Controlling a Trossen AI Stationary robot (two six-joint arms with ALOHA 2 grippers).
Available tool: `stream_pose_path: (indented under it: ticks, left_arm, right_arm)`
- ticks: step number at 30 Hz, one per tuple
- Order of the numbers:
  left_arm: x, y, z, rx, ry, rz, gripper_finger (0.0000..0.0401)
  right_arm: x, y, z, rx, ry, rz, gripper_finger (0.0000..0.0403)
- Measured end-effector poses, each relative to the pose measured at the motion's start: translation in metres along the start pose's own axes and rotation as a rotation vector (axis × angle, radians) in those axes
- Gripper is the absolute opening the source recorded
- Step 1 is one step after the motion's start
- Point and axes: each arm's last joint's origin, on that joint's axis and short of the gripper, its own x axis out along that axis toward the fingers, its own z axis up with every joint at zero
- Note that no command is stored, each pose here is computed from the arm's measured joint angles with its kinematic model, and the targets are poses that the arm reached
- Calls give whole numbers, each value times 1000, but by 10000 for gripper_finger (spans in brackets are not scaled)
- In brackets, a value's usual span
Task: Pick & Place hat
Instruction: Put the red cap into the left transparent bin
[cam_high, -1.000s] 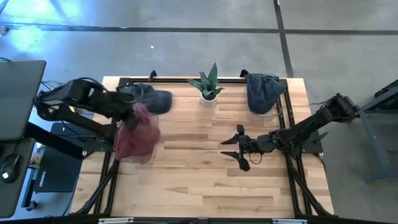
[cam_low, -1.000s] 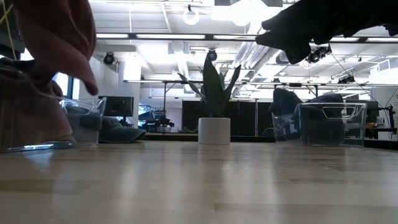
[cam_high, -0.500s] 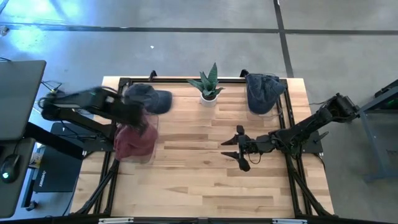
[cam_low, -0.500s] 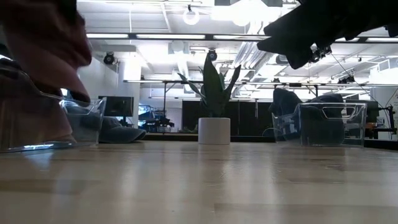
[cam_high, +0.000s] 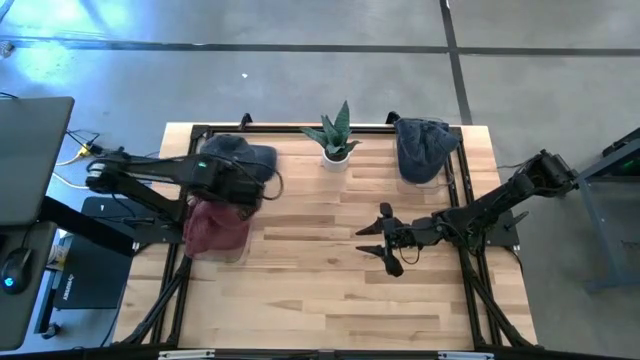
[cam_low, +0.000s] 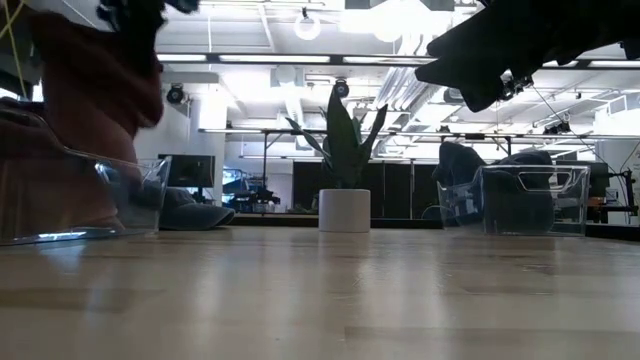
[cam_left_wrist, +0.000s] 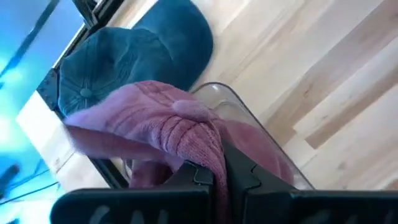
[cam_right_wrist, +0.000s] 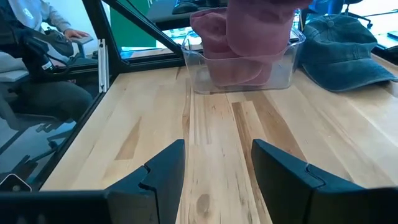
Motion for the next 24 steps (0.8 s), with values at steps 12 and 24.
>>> stream_pose_path:
  ticks: [12, 24]
  left_arm:
    - [17, -64, -14, 74, 154, -1, 0]
    - [-55, -73, -38, -94, 58, -241, 0]
  right_arm:
    - [0, 0, 0, 0, 0, 20, 181]
    - [0, 0, 1, -4, -5, 8, 181]
